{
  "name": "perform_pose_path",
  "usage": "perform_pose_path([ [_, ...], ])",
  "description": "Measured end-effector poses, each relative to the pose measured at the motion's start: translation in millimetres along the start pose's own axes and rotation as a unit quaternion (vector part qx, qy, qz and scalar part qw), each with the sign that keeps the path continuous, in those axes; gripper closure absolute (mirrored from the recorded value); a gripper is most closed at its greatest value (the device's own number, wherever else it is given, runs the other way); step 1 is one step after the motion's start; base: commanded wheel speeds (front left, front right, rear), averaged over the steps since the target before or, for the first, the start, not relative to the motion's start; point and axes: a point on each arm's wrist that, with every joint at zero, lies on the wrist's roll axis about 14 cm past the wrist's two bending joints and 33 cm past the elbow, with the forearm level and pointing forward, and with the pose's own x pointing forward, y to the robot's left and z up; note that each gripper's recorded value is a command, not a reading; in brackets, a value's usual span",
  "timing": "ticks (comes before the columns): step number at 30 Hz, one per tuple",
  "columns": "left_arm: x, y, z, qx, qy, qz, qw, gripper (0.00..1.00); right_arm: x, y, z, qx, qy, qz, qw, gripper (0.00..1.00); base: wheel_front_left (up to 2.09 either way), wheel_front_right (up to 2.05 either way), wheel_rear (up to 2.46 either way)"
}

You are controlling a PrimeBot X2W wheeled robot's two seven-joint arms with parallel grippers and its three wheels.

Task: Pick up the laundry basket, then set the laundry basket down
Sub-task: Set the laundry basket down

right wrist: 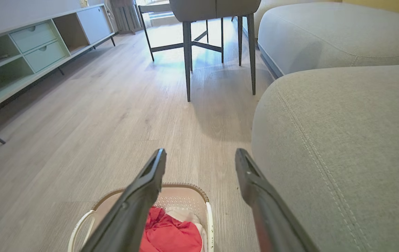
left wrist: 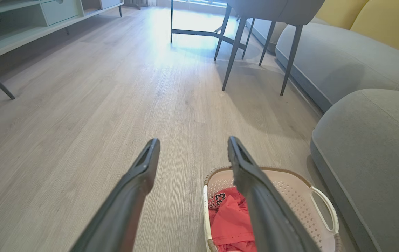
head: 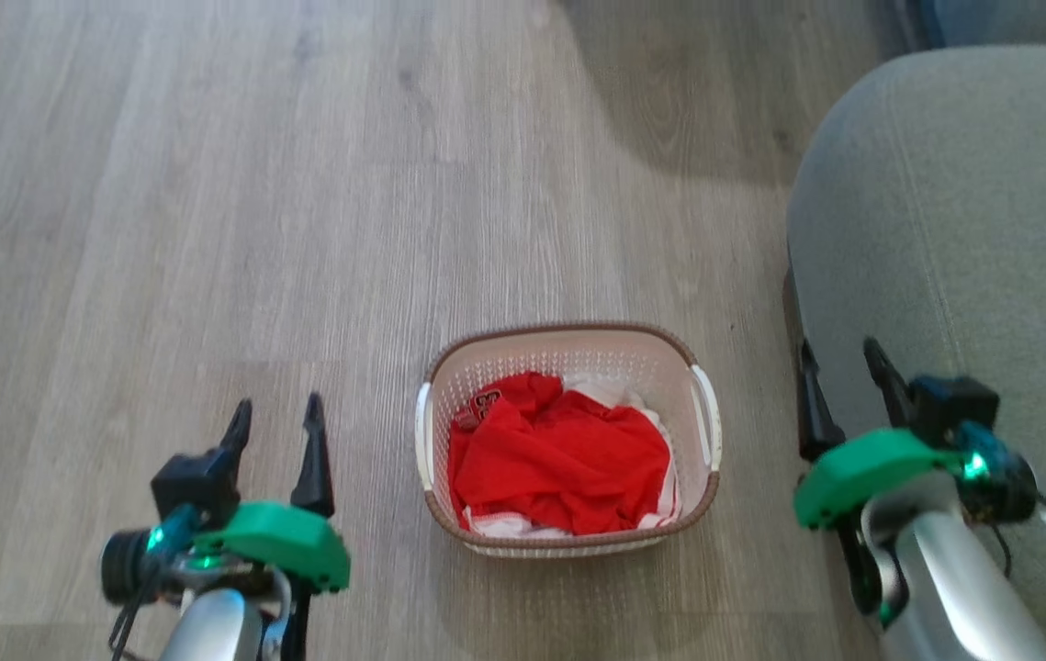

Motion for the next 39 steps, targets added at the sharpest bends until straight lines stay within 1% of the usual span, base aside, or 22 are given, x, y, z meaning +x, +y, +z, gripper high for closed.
perform_pose_path([
  [3,-12,6,4,-0.005,-0.009,0.01,1.0,0.0,-15,2,5,0.002,-0.013,-0.002,1.0,0.0,0.0,0.0,0.0],
  [8,-32,13,8,0.006,-0.021,0.022,1.0,0.0,-38,7,18,0.001,-0.037,0.001,0.999,0.0,0.0,0.0,0.0],
  [16,-52,8,12,0.0,-0.033,0.016,0.999,0.0,-68,4,18,0.006,-0.046,-0.014,0.999,0.0,0.0,0.0,0.0],
  [23,-54,4,23,0.009,-0.051,0.009,0.999,0.0,-74,-1,27,-0.001,-0.06,-0.024,0.998,0.0,0.0,0.0,0.0],
  [31,-63,12,14,0.016,-0.039,0.023,0.999,0.0,-79,-3,26,-0.001,-0.06,-0.028,0.998,0.0,0.0,0.0,0.0],
  [39,-64,14,15,0.02,-0.041,0.026,0.999,0.0,-78,-4,28,-0.005,-0.062,-0.029,0.998,0.0,0.0,0.0,0.0],
])
